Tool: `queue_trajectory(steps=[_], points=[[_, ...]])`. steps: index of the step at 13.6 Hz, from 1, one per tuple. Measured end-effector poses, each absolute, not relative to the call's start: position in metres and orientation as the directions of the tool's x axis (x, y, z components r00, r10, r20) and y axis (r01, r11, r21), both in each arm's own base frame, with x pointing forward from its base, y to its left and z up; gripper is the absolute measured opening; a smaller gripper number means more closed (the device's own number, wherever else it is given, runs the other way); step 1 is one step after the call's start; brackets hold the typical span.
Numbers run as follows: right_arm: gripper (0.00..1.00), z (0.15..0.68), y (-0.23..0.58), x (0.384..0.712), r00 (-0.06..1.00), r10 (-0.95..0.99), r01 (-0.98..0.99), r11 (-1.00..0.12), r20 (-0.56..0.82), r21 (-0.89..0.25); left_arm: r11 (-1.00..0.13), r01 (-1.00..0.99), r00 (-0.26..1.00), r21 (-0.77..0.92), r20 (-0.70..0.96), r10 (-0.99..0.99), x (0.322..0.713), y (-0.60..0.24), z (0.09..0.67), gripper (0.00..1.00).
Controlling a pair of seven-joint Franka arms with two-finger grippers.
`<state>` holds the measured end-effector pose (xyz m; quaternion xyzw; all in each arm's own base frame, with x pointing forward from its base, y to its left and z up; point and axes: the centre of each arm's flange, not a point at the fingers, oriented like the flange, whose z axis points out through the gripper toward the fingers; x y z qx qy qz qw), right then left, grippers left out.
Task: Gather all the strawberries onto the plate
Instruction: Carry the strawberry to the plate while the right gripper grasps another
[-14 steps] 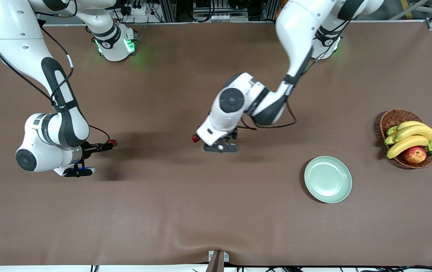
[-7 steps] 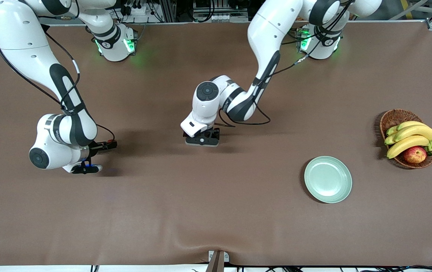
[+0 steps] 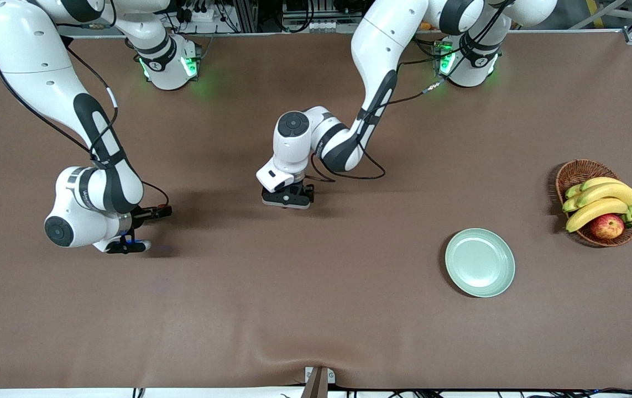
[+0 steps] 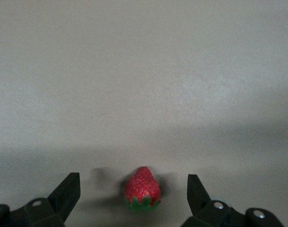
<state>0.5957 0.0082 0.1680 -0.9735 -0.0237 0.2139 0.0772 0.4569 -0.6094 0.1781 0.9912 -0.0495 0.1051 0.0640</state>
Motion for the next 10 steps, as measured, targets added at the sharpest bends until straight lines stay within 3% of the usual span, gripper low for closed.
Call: queue_trajectory(steps=[1, 3, 4, 7, 8, 10], points=[[0.89, 0.1674, 0.0087, 0.5955, 0.907, 0.08, 0.014, -0.987, -0.414, -0.161, -0.988, -0.112, 0.972, 0.11, 0.219, -0.086, 0.4552, -0.6111, 0.1736, 1.0], [0.71, 0.1665, 0.0093, 0.5952, 0.906, 0.082, 0.015, -0.987, -0.415, -0.162, -0.988, -0.11, 0.971, 0.106, 0.224, -0.084, 0.4559, -0.6121, 0.1684, 0.99], [0.71, 0.1664, 0.0094, 0.5952, 0.906, 0.082, 0.015, -0.987, -0.415, -0.162, -0.988, -0.109, 0.971, 0.106, 0.226, -0.083, 0.4568, -0.6123, 0.1681, 0.96], [0.47, 0.1664, 0.0097, 0.5952, 0.906, 0.083, 0.016, -0.987, -0.415, -0.162, -0.988, -0.111, 0.97, 0.11, 0.23, -0.083, 0.4569, -0.6143, 0.1707, 0.65], [0.46, 0.1664, 0.0099, 0.5952, 0.906, 0.083, 0.016, -0.987, -0.415, -0.162, -0.987, -0.111, 0.969, 0.112, 0.231, -0.083, 0.4566, -0.6151, 0.1716, 0.52], [0.31, 0.1671, 0.0102, 0.5957, 0.907, 0.084, 0.017, -0.987, -0.414, -0.163, -0.989, -0.091, 0.971, 0.12, 0.232, -0.062, 0.4568, -0.6164, 0.1735, 0.34]])
